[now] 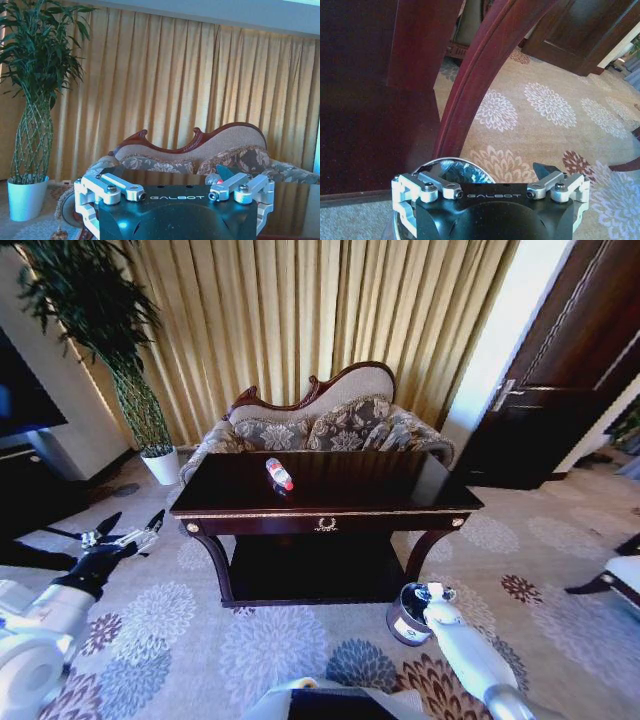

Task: Move to the front of the table and place the trash on the table into the trash bin.

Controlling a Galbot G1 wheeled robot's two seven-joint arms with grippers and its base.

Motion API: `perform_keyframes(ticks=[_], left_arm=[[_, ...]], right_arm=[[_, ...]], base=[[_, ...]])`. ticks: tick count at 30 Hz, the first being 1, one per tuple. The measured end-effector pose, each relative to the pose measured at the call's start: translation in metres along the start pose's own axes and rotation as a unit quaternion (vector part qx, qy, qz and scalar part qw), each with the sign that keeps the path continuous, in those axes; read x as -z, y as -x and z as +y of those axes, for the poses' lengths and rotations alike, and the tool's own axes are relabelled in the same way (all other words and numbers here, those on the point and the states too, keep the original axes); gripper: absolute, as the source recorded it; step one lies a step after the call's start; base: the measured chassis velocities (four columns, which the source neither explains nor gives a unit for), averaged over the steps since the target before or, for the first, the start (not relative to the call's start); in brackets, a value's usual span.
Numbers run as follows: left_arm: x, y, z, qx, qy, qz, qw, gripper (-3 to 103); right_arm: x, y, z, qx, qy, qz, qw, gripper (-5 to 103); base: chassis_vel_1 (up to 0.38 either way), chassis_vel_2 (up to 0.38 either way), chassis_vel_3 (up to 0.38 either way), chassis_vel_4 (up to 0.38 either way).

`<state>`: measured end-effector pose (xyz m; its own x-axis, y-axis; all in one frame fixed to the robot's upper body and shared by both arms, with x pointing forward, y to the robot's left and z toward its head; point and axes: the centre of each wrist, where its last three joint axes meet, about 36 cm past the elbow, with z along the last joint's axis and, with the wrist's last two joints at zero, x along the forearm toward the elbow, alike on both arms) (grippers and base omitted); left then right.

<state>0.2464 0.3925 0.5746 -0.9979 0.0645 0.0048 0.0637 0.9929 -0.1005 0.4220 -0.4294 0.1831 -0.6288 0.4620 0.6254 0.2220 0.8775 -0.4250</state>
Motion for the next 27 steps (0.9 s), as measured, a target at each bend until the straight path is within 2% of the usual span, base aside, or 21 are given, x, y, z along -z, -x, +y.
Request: perform_keyframes(ticks=[5,8,10,12,13,14,16,17,22,23,27], left_arm=[[0.0,0.0,0.0,0.0,0.0,-0.001,1.0,100],[0.001,0.001,0.0,0.0,0.001,-0.001,1.0,100],[0.0,0.001,0.001,0.0,0.001,-0.001,1.0,100],[-0.002,0.002,0.002,0.002,0.001,0.003,1.0,100],[-0.002,0.002,0.002,0.002,0.001,0.003,1.0,100],[-0.004,0.003,0.002,0.003,0.002,0.005,1.0,100],[-0.006,0.004,0.002,0.005,0.004,0.009,0.9999,100],[-0.006,0.004,0.002,0.005,0.004,0.009,0.9999,100],[-0.006,0.002,0.006,0.012,0.008,0.012,0.9998,100],[-0.006,0.002,0.006,0.012,0.008,0.012,0.9998,100],[-0.004,0.001,0.008,0.018,0.011,0.011,0.9997,100]], right_arm=[[0.02,-0.018,-0.015,0.04,0.033,-0.004,0.999,100],[0.031,-0.03,-0.026,0.061,0.05,-0.029,0.996,100],[0.044,-0.042,-0.036,0.084,0.068,-0.056,0.993,100],[0.066,-0.065,-0.045,0.122,0.087,-0.106,0.983,100],[0.066,-0.065,-0.045,0.122,0.087,-0.106,0.983,100],[0.078,-0.078,-0.045,0.136,0.095,-0.133,0.977,100],[0.11,-0.117,-0.037,0.17,0.115,-0.2,0.958,100],[0.11,-0.117,-0.037,0.17,0.115,-0.2,0.958,100],[0.148,-0.195,-0.028,0.213,0.135,-0.3,0.92,100],[0.148,-0.195,-0.028,0.213,0.135,-0.3,0.92,100],[0.165,-0.249,-0.022,0.228,0.142,-0.355,0.895,100]], base=[[0.0,0.0,0.0,0.0],[0.0,0.0,0.0,0.0],[0.0,0.0,0.0,0.0],[0.0,0.0,0.0,0.0],[0.0,0.0,0.0,0.0],[0.0,0.0,0.0,0.0],[0.0,0.0,0.0,0.0],[0.0,0.0,0.0,0.0],[0.0,0.0,0.0,0.0],[0.0,0.0,0.0,0.0],[0.0,0.0,0.0,0.0]])
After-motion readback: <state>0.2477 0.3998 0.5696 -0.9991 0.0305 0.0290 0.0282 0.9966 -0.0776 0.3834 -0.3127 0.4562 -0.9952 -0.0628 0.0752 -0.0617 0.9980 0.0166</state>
